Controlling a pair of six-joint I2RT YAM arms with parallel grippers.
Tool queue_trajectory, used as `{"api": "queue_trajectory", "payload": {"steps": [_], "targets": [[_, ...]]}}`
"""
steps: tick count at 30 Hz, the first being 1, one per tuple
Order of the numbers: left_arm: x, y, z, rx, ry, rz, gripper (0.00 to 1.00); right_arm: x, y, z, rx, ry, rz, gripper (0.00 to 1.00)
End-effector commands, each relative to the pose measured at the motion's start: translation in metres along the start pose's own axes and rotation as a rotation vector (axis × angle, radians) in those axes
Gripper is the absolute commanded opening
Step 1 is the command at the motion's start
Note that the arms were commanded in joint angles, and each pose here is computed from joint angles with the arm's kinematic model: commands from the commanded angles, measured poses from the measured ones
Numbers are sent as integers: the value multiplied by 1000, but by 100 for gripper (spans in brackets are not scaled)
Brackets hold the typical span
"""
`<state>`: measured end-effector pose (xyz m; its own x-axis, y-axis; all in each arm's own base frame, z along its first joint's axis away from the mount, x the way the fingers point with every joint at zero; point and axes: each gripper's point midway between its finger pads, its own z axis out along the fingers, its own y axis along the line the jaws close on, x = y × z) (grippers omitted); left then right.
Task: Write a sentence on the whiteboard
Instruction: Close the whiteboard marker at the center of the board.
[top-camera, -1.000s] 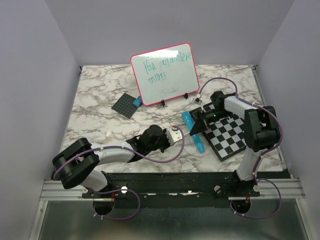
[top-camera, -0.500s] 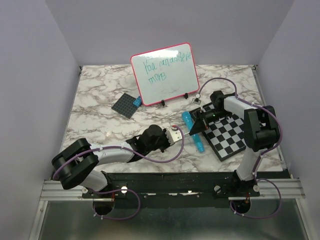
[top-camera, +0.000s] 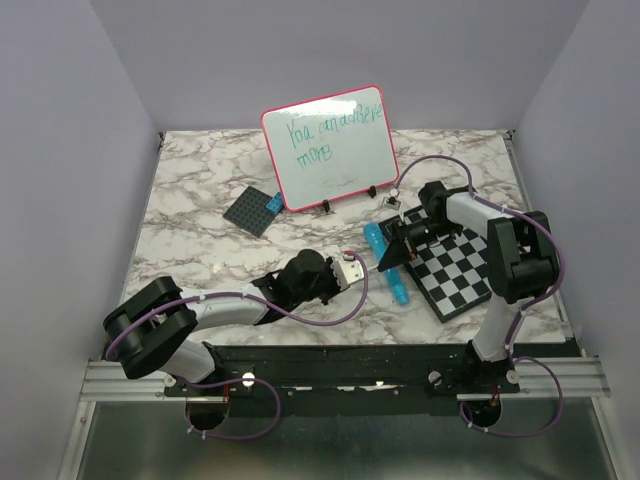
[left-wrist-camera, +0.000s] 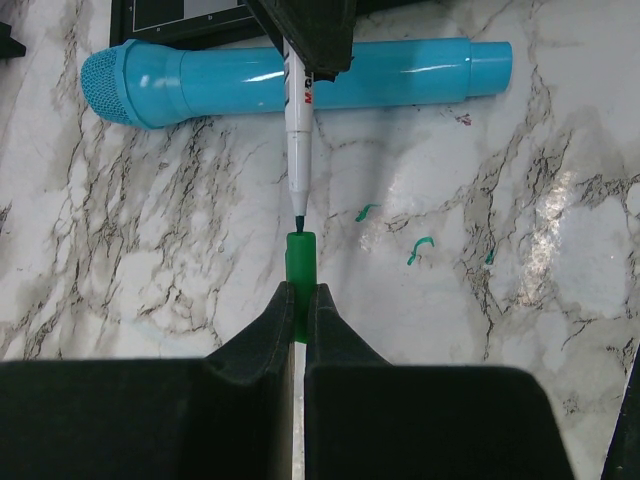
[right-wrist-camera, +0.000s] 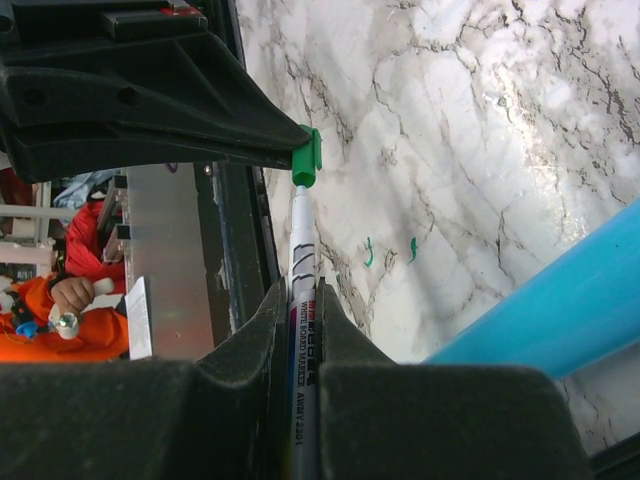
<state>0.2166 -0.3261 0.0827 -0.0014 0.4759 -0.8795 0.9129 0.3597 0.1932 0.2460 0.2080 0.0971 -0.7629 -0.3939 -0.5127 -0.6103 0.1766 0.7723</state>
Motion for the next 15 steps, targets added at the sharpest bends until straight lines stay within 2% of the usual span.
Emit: {"api": "queue_trajectory", "payload": {"steps": [1,15], "targets": [[-8,-2,-1,15,-34,2,0,3,-2,5,-5,23,-4,1],[-12,-5,0,38,-49,2,0,2,-1,11,-17,38,-5,1]]}}
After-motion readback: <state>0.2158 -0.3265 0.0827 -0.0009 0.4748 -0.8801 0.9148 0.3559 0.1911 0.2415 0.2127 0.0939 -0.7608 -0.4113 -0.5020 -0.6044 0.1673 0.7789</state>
